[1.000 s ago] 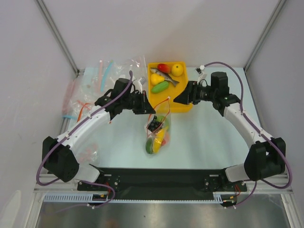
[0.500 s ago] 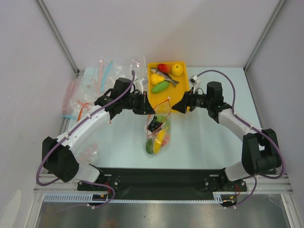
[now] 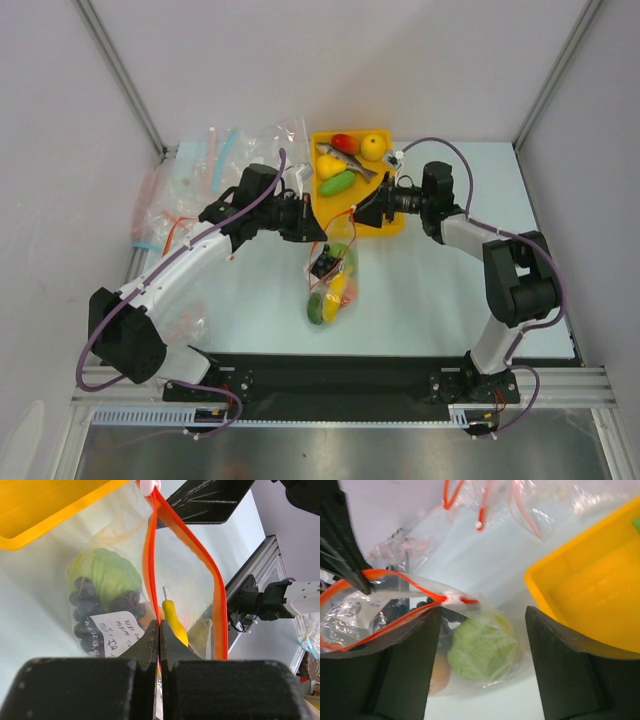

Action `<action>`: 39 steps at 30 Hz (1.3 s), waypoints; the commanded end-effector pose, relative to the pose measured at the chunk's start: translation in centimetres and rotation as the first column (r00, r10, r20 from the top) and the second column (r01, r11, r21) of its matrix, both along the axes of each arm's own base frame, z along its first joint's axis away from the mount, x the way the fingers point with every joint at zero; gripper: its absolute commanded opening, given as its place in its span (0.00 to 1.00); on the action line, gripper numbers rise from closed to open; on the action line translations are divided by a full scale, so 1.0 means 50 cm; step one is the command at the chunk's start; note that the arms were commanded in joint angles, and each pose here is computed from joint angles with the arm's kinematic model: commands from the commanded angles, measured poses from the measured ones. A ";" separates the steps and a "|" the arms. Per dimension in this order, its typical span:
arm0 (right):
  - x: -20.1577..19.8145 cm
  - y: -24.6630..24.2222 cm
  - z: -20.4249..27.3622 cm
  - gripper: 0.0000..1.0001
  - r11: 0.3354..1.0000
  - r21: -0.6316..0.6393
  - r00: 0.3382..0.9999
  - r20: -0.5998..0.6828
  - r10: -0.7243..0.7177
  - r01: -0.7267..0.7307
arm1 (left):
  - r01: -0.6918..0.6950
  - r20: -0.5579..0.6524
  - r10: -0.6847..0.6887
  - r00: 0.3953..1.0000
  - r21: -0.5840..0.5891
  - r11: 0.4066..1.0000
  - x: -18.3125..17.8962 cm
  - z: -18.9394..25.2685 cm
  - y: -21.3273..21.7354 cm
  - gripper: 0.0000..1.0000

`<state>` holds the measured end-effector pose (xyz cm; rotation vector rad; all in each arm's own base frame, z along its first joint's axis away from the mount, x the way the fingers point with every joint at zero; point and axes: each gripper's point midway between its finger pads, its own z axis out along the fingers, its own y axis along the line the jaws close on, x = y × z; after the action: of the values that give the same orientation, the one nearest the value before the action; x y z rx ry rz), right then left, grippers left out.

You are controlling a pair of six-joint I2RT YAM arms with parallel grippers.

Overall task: Place the food in the zip-top bag and seal the zipper
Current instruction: Zip the zipper food storage bag at the center of the board.

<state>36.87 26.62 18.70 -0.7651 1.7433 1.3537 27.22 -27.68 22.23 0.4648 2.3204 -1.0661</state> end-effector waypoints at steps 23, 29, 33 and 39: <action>-0.103 0.002 0.166 0.00 0.960 0.194 0.957 0.248 0.150 -0.201 | -0.022 0.151 0.015 0.988 0.045 0.999 0.062 0.083 -0.003 0.43; -0.114 -0.004 0.149 0.00 0.977 0.128 0.971 0.192 0.143 -0.169 | -0.035 0.242 0.010 0.970 0.101 0.994 0.107 0.115 -0.001 0.57; -0.135 -0.013 0.147 0.00 0.985 0.083 0.975 0.177 0.137 -0.154 | -0.012 0.301 -0.015 0.953 0.087 0.996 0.130 0.168 -0.018 0.61; -0.168 -0.020 0.143 0.00 0.986 0.013 0.965 0.208 0.159 -0.166 | 0.149 0.423 -0.162 0.891 0.062 0.987 0.118 0.209 -0.059 0.68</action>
<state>29.40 25.70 25.40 -0.9475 1.5357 1.4048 33.83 -29.12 30.23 0.6572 2.0863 -0.8659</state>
